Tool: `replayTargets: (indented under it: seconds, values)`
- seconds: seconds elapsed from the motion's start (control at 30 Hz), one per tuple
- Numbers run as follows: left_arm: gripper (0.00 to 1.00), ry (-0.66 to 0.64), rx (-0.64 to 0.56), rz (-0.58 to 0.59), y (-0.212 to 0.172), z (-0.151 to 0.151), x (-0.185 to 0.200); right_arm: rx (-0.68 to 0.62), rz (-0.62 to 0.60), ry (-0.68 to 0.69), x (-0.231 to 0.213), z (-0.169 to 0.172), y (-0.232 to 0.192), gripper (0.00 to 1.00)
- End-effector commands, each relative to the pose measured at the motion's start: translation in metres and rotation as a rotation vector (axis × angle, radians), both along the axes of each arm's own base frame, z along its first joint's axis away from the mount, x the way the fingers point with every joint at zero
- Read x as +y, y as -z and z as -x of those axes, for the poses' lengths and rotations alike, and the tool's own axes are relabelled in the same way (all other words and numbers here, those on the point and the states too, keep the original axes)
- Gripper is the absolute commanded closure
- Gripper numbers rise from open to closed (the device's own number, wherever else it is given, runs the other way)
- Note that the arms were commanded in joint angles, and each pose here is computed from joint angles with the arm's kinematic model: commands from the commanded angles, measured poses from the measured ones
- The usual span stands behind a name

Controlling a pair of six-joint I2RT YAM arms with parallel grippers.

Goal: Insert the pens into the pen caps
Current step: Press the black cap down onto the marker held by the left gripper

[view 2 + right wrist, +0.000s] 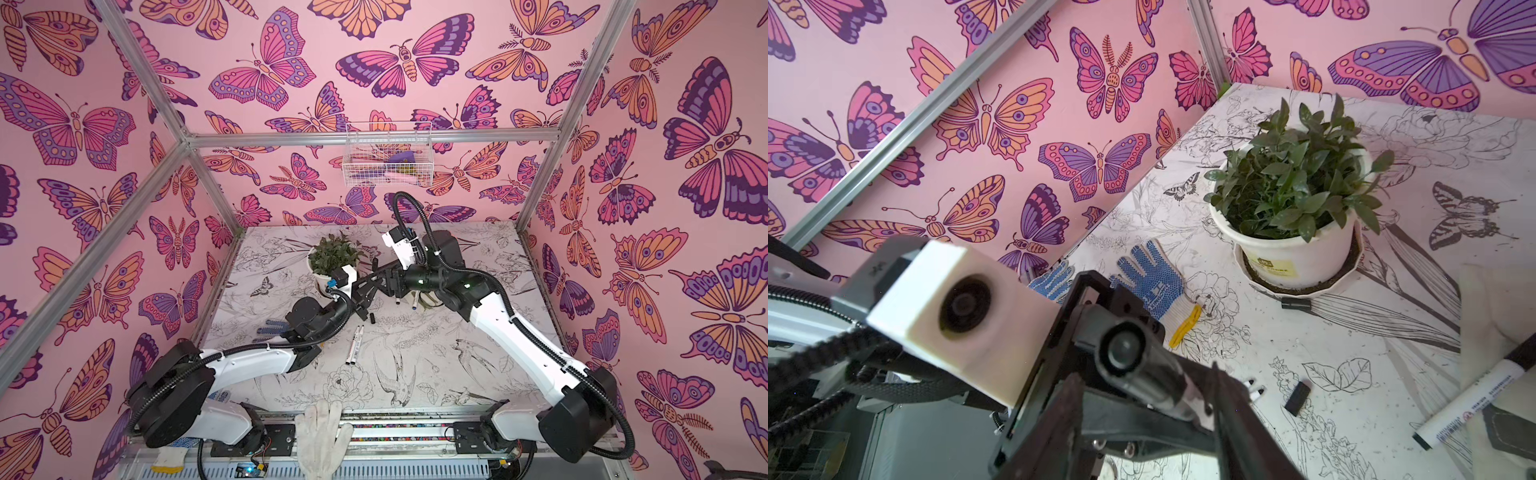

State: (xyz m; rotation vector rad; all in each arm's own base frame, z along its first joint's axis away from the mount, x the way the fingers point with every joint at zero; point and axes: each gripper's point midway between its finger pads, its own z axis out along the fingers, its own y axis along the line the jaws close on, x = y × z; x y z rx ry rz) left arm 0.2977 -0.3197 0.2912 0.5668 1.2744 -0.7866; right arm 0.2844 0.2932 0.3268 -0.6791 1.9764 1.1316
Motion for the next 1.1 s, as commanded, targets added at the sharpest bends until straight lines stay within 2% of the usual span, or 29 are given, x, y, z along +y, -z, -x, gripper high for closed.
replayTargets:
  seconds: [0.0,0.1,0.2,0.53,0.6,0.7,0.8,0.93,1.07]
  values:
    - [1.0,-0.024,-0.045,0.015,-0.004,0.003,0.006,-0.09,-0.02,0.077,-0.019,-0.006,-0.03,0.48]
    - [1.0,-0.015,-0.027,0.007,0.002,0.005,0.005,-0.137,-0.039,0.113,-0.024,-0.011,-0.044,0.47]
    - [1.0,-0.003,-0.017,0.005,0.005,0.008,0.003,-0.129,-0.042,0.094,-0.019,-0.014,-0.049,0.49]
    - [1.0,-0.006,-0.014,0.015,0.003,0.008,0.002,-0.043,-0.027,0.009,0.016,-0.014,-0.024,0.58]
    - [1.0,-0.004,-0.015,0.015,0.003,0.008,0.002,-0.024,-0.029,0.013,0.017,-0.015,-0.02,0.63]
    - [1.0,-0.002,-0.02,0.021,0.0,0.008,0.001,-0.002,-0.035,0.026,0.017,-0.016,-0.014,0.79]
    - [1.0,0.002,-0.035,0.04,-0.01,0.008,0.001,0.047,-0.028,0.031,0.018,-0.016,-0.001,0.89]
    - [1.0,0.02,-0.09,0.079,-0.039,0.01,-0.003,0.141,-0.006,0.036,0.02,-0.016,0.025,0.97]
    - [1.0,0.065,-0.159,0.111,-0.074,0.013,-0.01,0.255,0.036,-0.002,0.026,-0.011,0.052,1.0]
